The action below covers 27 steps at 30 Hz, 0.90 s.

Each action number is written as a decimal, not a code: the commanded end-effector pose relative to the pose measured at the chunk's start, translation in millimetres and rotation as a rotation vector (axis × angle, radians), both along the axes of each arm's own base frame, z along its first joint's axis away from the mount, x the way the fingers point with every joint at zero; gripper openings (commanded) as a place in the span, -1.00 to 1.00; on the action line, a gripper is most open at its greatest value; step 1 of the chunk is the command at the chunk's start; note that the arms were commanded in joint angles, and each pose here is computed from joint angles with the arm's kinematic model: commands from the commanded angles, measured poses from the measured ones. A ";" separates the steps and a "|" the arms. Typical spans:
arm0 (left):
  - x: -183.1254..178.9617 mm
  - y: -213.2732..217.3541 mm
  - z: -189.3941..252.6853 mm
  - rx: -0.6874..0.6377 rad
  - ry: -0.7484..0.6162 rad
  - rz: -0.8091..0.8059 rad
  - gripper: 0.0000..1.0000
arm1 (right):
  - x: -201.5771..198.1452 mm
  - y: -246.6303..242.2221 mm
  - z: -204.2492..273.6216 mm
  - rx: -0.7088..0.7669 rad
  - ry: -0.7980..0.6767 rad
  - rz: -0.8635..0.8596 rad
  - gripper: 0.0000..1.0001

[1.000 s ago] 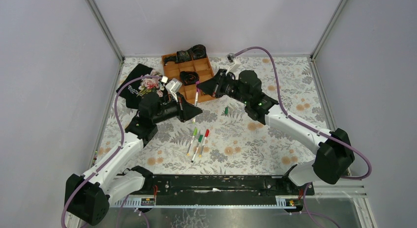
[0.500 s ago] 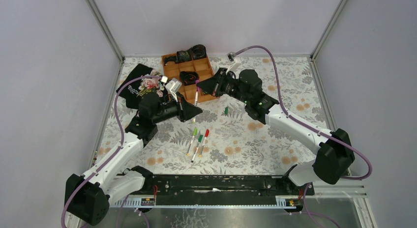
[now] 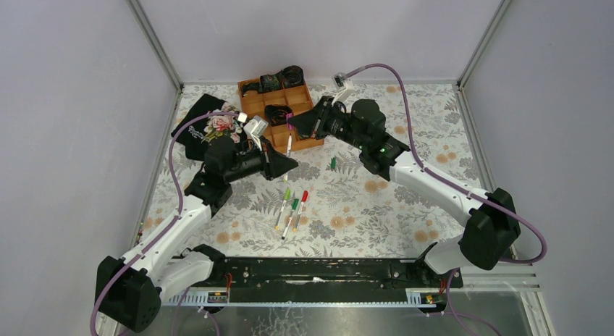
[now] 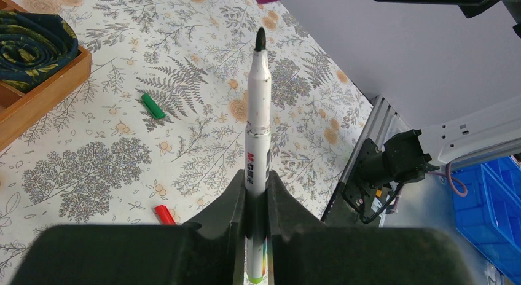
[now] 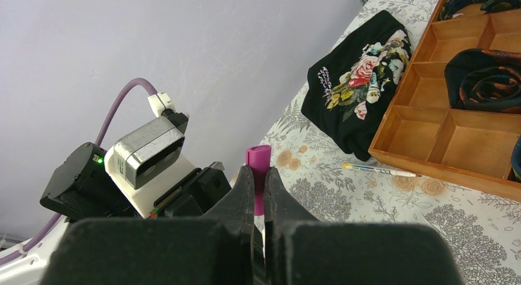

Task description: Insert the pens into the pen caps

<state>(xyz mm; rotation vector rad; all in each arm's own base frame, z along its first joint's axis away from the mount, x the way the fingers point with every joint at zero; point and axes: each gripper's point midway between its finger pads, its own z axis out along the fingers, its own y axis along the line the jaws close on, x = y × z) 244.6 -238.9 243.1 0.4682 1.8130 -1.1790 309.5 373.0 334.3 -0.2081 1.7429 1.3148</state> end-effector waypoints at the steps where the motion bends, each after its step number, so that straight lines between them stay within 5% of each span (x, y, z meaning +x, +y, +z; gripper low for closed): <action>1: 0.3 -1.8 16.3 -0.036 -0.069 -0.002 -1.00 | -3.2 4.0 31.4 0.058 -0.071 0.018 -1.00; 27: 0.1 -1.1 18.3 -0.043 -0.076 0.004 -1.00 | -9.1 1.1 7.0 0.026 -0.029 0.029 -1.00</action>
